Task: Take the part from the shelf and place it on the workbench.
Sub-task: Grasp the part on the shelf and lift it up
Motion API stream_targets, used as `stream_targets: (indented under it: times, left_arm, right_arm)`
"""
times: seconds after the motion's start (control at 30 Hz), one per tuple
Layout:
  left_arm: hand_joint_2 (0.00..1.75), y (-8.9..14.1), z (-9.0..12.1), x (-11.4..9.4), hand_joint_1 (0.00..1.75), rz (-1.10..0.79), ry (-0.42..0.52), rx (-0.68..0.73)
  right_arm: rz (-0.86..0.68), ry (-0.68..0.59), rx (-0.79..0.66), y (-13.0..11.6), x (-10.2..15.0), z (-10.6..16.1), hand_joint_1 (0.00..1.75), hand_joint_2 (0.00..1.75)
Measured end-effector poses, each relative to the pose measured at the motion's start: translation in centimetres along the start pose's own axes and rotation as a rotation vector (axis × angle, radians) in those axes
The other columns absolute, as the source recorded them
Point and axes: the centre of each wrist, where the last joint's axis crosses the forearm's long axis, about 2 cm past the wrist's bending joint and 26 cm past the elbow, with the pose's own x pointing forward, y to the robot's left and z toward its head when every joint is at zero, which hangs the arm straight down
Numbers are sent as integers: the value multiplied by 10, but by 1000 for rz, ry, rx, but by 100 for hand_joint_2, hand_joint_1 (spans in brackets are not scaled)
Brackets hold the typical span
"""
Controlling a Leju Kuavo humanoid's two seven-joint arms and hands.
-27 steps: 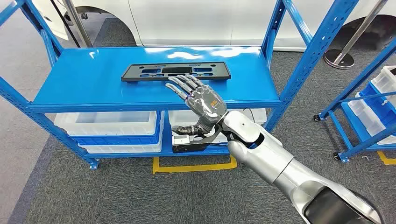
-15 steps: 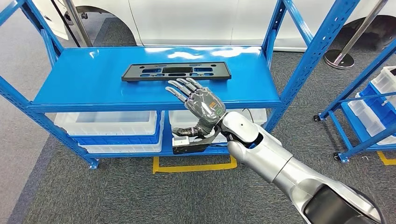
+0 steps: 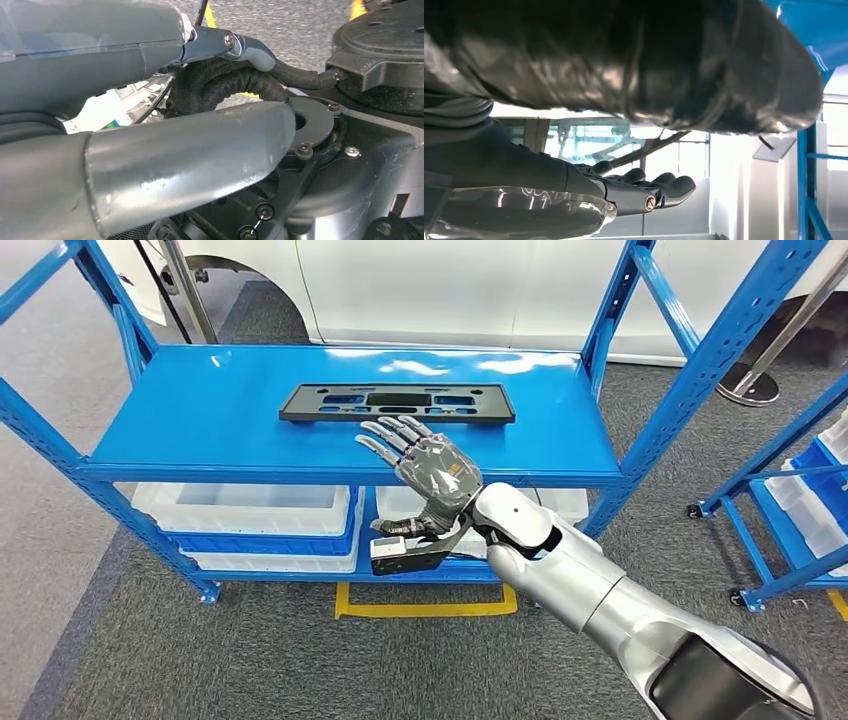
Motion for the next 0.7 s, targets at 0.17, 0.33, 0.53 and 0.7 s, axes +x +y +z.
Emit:
stream_targets:
  times: [0.17,0.33,0.53,0.7]
  left_arm:
    - [0,0,1,0,0,0,0,2]
    - [0,2,2,0,0,-2,-1,7]
    - [0,2,2,-3,0,-3,6,10]
    - [0,3,3,-1,0,-8,1,-7]
  right_arm:
    - [2,3,6,0,-2,1,0,0]
    - [6,0,4,-2,-3,-1,0,0]
    - [1,-8,16,1,0,-1,0,0]
    - [2,-18,9,-2,3,-6,0,0]
